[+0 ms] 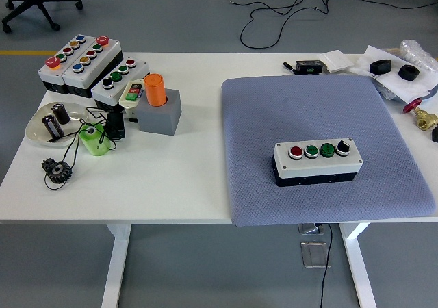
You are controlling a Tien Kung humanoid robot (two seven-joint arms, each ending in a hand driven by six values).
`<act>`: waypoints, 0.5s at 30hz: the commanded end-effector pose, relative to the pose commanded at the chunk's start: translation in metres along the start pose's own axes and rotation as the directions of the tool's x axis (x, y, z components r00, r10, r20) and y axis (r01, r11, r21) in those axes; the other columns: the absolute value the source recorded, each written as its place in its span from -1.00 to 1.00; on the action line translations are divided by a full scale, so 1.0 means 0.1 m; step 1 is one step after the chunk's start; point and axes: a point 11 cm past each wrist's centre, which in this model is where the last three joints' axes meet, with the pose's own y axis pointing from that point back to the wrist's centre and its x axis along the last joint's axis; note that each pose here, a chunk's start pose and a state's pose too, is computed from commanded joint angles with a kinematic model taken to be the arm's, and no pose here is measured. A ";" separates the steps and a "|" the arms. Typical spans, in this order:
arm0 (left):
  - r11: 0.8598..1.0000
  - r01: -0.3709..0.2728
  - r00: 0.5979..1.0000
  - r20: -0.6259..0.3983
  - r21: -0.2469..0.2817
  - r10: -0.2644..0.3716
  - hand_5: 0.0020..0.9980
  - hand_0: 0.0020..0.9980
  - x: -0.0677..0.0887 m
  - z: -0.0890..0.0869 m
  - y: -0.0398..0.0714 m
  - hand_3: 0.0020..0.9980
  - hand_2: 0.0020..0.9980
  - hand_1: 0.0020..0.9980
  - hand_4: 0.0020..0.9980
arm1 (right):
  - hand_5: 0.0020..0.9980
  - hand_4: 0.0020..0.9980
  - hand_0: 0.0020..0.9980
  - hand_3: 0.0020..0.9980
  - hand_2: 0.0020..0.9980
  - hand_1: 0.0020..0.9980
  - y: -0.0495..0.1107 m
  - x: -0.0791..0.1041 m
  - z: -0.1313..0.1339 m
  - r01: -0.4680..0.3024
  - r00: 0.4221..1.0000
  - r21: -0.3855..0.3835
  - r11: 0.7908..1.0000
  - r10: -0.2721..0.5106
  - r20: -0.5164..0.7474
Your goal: Pick up the button,place it on the desk,press the button,press the button
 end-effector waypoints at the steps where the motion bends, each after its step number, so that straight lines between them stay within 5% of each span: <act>1: 1.000 0.000 1.000 0.000 0.000 0.000 0.98 0.21 0.00 0.00 0.00 -0.08 0.02 0.10 -0.45 | -0.15 0.19 0.59 0.61 0.60 0.55 0.00 0.00 0.00 0.000 1.000 -0.001 1.000 0.000 0.000; 15: 1.000 0.006 1.000 -0.007 0.004 -0.006 0.99 0.21 -0.03 -0.02 0.00 -0.07 0.03 0.10 -0.45 | -0.15 0.20 0.56 0.55 0.55 0.50 -0.02 -0.08 0.02 0.020 1.000 -0.016 1.000 -0.020 -0.001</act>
